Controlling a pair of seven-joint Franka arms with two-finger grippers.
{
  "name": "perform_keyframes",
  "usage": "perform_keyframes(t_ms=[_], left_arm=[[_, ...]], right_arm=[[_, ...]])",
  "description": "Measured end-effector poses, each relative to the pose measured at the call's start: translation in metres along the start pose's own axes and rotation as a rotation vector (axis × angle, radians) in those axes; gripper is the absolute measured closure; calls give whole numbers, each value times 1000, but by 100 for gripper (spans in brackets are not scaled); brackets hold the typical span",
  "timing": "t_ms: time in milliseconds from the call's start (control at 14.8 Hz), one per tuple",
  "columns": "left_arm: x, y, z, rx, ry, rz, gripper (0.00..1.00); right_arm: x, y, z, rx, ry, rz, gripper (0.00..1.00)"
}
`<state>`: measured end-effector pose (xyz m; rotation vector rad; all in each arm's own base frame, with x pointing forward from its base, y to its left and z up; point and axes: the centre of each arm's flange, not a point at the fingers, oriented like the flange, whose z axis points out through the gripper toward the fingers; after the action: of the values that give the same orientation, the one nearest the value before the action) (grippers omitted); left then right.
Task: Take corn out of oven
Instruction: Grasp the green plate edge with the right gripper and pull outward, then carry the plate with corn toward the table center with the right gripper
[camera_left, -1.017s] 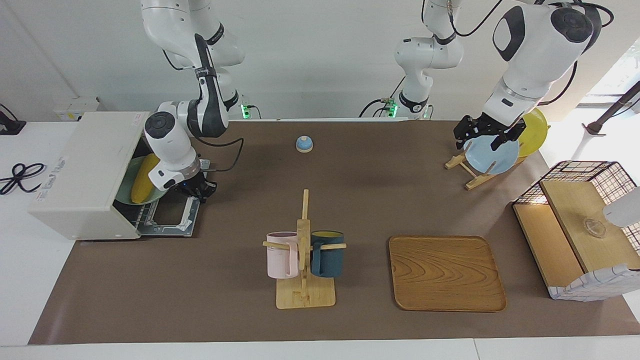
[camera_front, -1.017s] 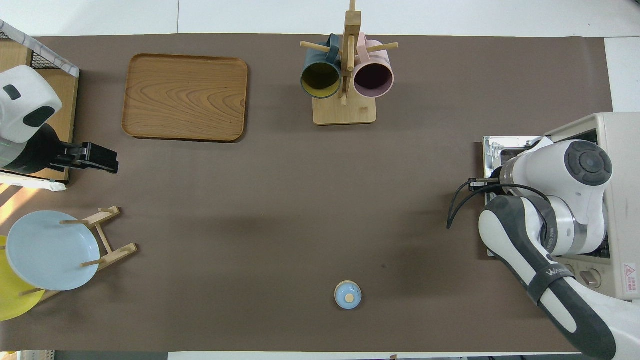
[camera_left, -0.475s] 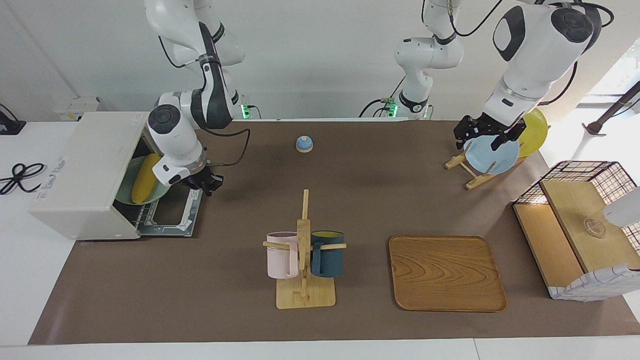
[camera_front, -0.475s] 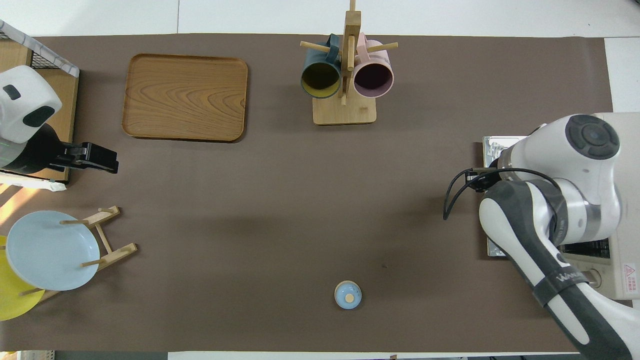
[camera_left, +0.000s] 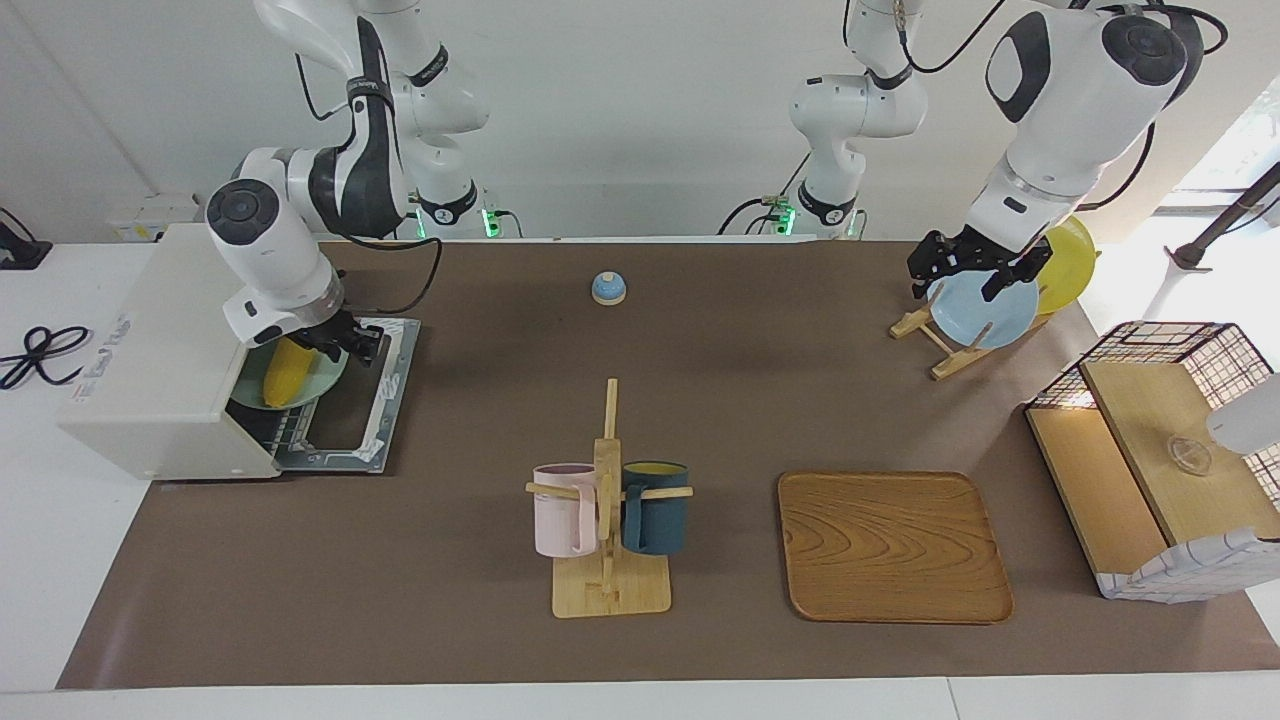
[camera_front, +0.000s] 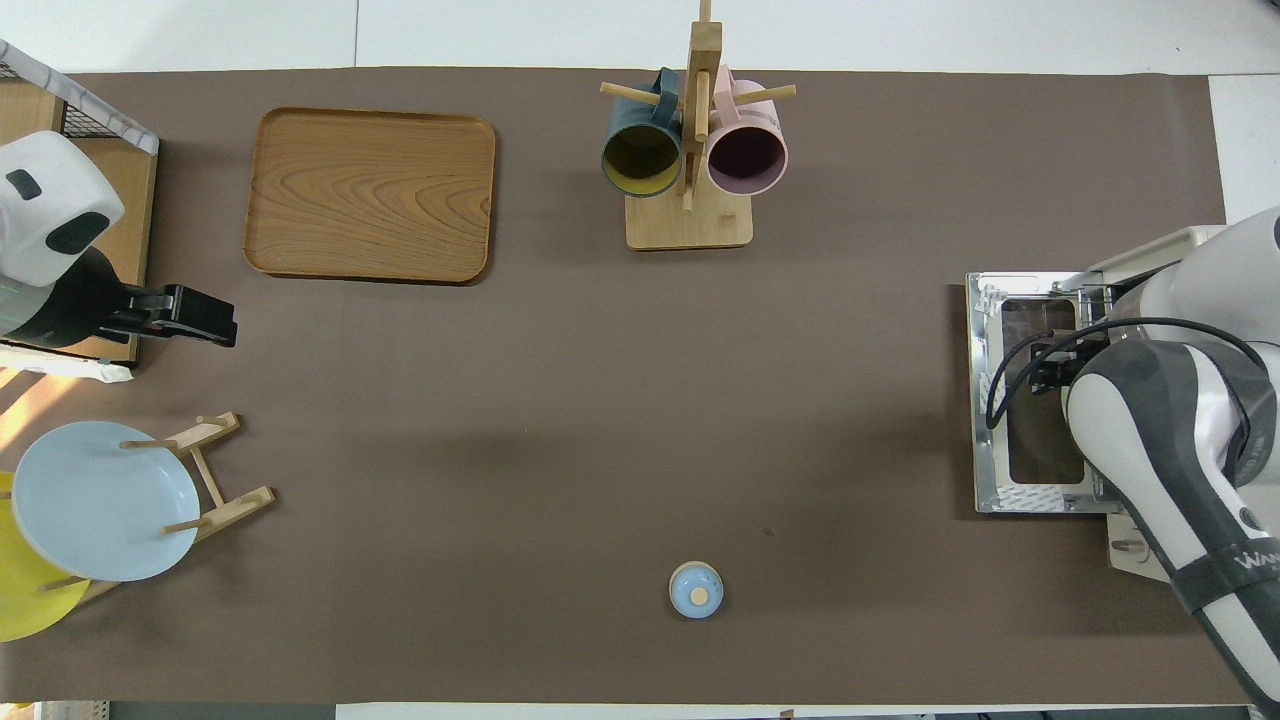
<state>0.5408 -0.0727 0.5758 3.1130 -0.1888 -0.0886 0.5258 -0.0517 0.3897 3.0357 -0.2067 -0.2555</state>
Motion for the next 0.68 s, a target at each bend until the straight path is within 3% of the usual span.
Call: perform_keyframes(t_ms=[271, 339, 407, 475, 610, 678], left_arm=[[0, 0, 0, 0, 0, 0, 0], [0, 0, 0, 0, 0, 0, 0], [0, 0, 0, 0, 0, 0, 0], [0, 0, 0, 0, 0, 0, 0], [0, 0, 0, 0, 0, 0, 0], [0, 0, 0, 0, 0, 0, 0]], right_arm=[[-3, 16, 20, 8, 17, -30, 55], [-5, 17, 24, 9, 21, -34, 61], [-6, 17, 26, 9, 21, -35, 61], [-7, 18, 28, 10, 22, -34, 66], [-10, 17, 29, 10, 32, -36, 90], [-11, 17, 24, 7, 42, -45, 95]])
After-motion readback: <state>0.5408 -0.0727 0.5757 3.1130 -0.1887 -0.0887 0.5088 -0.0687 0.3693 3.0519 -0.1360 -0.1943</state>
